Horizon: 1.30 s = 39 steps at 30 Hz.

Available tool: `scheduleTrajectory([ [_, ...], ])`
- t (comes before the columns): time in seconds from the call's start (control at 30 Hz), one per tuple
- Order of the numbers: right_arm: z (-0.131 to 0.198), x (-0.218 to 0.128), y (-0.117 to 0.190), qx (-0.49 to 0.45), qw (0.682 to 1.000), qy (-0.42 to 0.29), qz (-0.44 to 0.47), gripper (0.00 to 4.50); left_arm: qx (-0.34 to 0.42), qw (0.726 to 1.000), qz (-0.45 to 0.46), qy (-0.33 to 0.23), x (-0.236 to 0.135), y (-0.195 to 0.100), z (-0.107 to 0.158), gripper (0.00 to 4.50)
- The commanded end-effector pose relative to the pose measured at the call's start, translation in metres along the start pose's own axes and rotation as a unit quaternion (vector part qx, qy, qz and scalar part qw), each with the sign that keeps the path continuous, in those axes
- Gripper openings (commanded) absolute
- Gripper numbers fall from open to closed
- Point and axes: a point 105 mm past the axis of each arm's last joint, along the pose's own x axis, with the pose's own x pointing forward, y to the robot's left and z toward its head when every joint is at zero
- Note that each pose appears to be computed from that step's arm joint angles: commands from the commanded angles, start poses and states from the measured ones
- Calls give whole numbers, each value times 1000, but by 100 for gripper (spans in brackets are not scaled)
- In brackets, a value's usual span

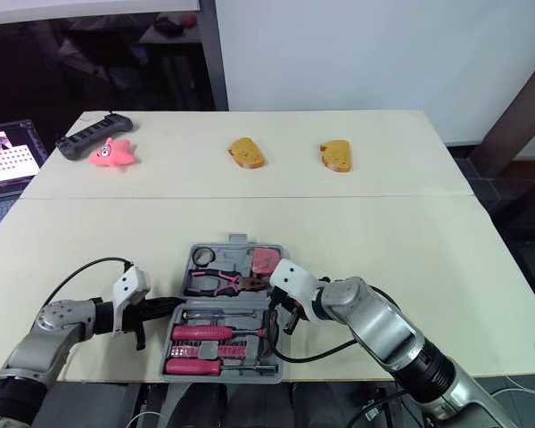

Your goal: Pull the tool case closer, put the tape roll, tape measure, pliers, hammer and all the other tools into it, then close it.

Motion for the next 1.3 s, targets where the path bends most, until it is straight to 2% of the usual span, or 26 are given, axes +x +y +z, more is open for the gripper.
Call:
scheduleTrajectory([
  [0.03,7,3,1,-7,1000,-8,1,0,-12,1000,3,18,-5,-1,-9,7],
  [0.23,-4,-10,-12,-7,1000,6,-19,0,-7,999,35,14,-21,11,-5,7],
  [0.3,-9,-25,-19,-20,999,5,-28,0,9,999,45,18,-35,16,-1,7],
  [0.4,-2,-52,-32,-30,998,-27,-42,0,41,998,49,-5,-57,19,16,7],
  [0.5,5,-67,-38,-7,997,-65,-44,0,51,997,-11,-60,-68,-1,35,7],
  [0.63,7,-69,-45,49,993,-97,-48,0,40,988,-106,-107,-65,-38,40,7],
  [0.83,17,-58,-34,129,982,-139,0,0,47,981,-160,-98,-39,-58,25,7],
  [1.0,23,-54,-32,150,978,-145,13,0,51,979,-177,-86,-23,-65,14,7],
  [1.1,26,-54,-38,168,974,-152,4,82,51,981,-175,-69,-15,-65,0,0],
  [1.3,32,-56,-48,226,962,-155,12,392,58,982,-175,-33,-8,-63,-22,0],
])
